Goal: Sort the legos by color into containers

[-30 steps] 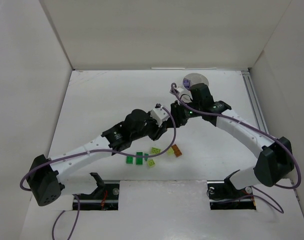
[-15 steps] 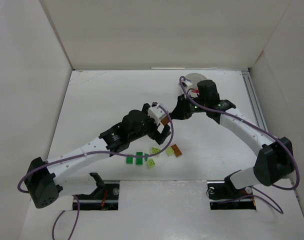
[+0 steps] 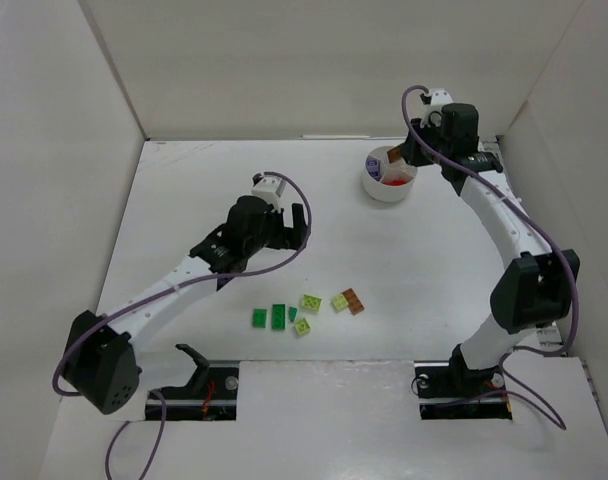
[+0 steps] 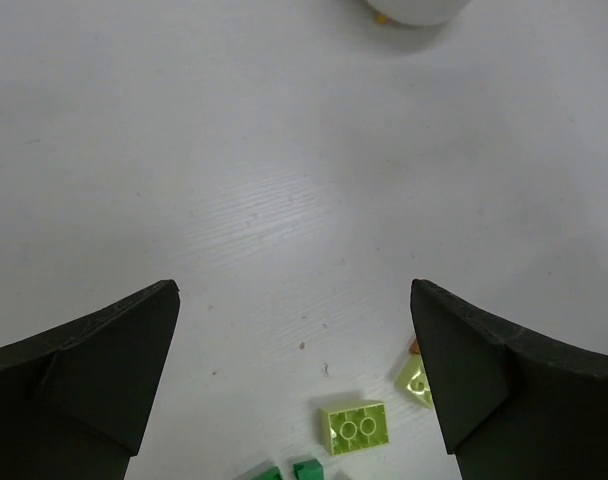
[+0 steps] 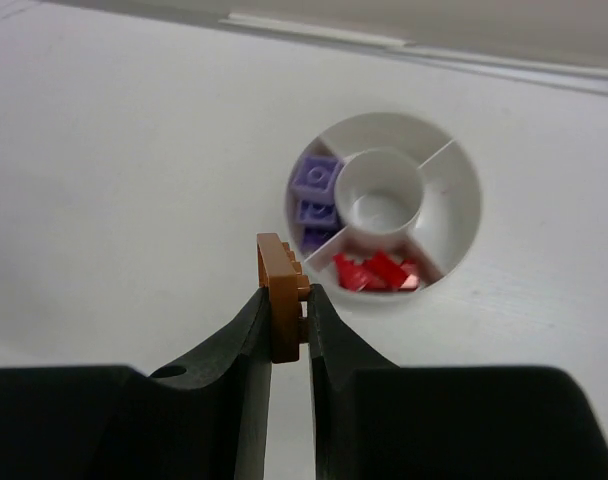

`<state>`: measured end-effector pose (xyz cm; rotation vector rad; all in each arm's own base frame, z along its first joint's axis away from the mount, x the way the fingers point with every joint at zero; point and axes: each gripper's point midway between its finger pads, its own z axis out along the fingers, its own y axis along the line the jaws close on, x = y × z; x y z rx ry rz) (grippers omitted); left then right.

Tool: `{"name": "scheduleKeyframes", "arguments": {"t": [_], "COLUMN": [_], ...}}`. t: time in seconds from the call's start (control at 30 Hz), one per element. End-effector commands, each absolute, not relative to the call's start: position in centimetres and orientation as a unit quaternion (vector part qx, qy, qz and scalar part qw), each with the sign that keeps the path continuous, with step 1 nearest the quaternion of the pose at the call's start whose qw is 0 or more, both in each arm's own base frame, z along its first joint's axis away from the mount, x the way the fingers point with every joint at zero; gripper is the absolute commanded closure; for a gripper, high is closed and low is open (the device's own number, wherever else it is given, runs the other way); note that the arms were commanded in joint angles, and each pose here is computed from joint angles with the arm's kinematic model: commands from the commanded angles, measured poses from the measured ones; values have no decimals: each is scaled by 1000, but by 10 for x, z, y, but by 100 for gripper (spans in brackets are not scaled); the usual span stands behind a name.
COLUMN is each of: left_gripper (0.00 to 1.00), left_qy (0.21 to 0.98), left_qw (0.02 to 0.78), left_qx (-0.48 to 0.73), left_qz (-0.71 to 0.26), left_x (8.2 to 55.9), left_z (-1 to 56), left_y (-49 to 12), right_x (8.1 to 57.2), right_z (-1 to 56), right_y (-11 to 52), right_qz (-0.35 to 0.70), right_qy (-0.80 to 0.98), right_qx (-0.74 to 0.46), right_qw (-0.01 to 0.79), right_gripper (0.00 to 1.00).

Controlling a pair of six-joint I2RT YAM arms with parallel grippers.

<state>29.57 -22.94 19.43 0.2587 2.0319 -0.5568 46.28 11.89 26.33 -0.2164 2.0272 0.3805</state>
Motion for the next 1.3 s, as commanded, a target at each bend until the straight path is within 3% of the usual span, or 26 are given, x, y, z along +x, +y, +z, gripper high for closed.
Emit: {"name": "scheduleKeyframes", "arguments": {"t": [0.0, 0.07, 0.2, 0.53, 0.7, 0.93, 1.1, 1.27], "left_gripper": [0, 0, 0, 0, 0, 0, 0, 0], "left_qy": [851, 861, 873, 871, 872, 853, 848, 811], "left_qw": [446, 431, 411, 415, 399, 373, 369, 365], "left_qx": [74, 68, 70, 85, 107, 201, 259, 366], "left_qz": [-267, -261, -253, -250, -261, -303, -278, -275], "left_x": [315, 327, 337, 340, 333, 308, 290, 249], "left_z": [190, 188, 173, 171, 163, 151, 140, 135], "left_y": [-234, -233, -234, -235, -240, -272, -292, -327], "right_x": [508, 526, 552, 564, 562, 558, 552, 508], "right_z": [272, 286, 261, 234, 223, 220, 236, 258], "right_y": [92, 86, 79, 85, 84, 89, 93, 85], "right_qz": [72, 57, 24, 32, 31, 33, 36, 37], "right_qy": [835, 831, 847, 863, 870, 877, 872, 866], "right_qx": [-74, -74, -68, -76, -76, -81, -85, -71], "right_qw": [540, 549, 527, 499, 487, 473, 482, 493], "right_gripper": [100, 100, 100, 99, 75, 56, 54, 54]}}
